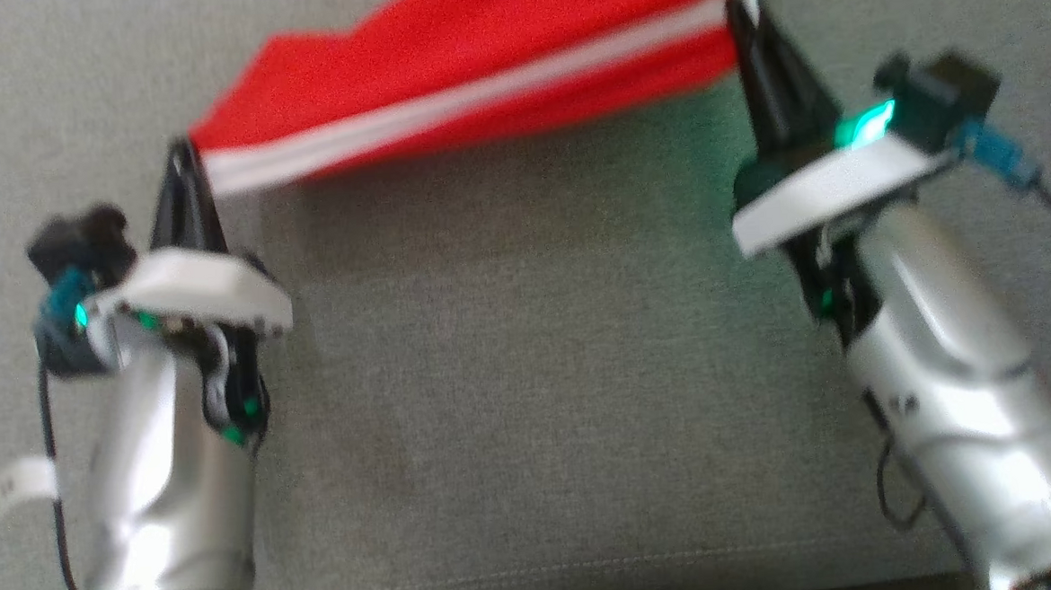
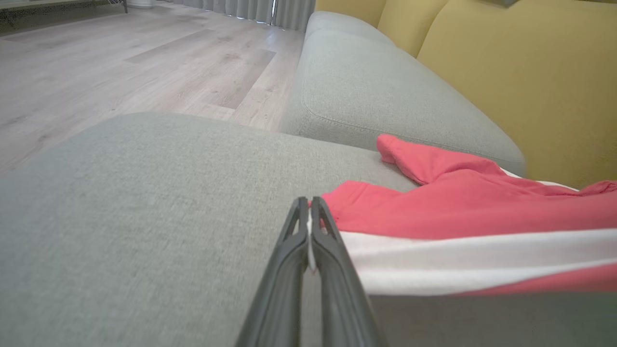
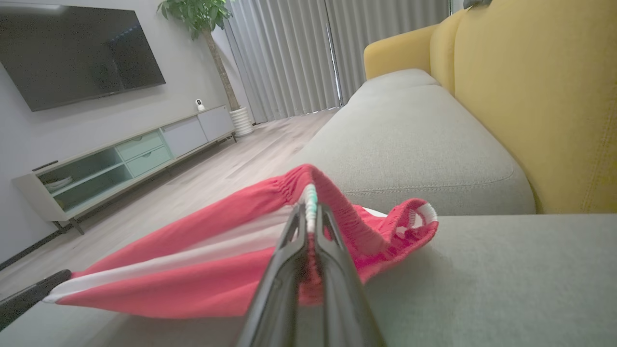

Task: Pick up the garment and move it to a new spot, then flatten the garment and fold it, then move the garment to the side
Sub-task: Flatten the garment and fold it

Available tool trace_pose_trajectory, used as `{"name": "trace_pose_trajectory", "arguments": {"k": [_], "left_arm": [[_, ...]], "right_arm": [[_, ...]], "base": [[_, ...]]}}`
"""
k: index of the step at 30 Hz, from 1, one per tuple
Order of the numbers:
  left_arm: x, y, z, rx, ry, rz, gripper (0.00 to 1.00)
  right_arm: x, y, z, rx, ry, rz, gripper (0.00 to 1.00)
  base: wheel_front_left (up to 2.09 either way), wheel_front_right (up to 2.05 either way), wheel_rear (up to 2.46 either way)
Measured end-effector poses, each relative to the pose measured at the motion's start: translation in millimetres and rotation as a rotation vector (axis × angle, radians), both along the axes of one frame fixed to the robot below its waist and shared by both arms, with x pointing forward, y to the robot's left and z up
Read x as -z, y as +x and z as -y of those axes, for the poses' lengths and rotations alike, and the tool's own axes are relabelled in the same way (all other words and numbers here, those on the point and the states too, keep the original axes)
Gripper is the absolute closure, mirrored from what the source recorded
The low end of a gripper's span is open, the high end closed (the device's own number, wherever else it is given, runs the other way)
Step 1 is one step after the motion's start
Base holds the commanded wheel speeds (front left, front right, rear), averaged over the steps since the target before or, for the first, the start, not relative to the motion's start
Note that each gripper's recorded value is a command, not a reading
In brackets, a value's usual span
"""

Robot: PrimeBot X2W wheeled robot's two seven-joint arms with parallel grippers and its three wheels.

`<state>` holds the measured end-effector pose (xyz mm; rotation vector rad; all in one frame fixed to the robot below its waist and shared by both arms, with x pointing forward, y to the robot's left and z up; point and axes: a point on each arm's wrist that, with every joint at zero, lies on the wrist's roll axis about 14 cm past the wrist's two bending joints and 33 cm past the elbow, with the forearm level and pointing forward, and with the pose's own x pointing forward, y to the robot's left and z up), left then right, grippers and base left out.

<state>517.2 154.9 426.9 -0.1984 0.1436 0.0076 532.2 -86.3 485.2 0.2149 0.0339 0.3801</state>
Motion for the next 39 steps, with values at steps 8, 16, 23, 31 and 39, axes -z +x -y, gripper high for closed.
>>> {"name": "trace_pose_trajectory", "arguments": {"k": [8, 16, 23, 31, 39], "left_arm": [[2, -49, -1, 0.0, 0.0, -0.033, 1.0], [14, -103, -4, -0.023, -0.032, -0.089, 1.0], [26, -147, -2, -0.027, -0.031, -0.137, 1.0], [18, -117, 22, 0.063, 0.008, -0.094, 1.0], [-26, -18, 58, 0.213, 0.084, 0.068, 1.0]], "right_arm": [[21, -70, 0, -0.022, 0.041, -0.097, 1.0], [32, -131, 2, -0.022, 0.089, -0.167, 1.0], [51, -185, -2, -0.023, 0.128, -0.242, 1.0], [58, -181, 14, 0.066, 0.188, -0.268, 1.0], [42, -129, 21, 0.153, 0.285, -0.212, 1.0]], "base": [[0.0, 0.0, 0.0], [0.0, 0.0, 0.0], [0.0, 0.0, 0.0], [0.0, 0.0, 0.0], [0.0, 0.0, 0.0]]}}
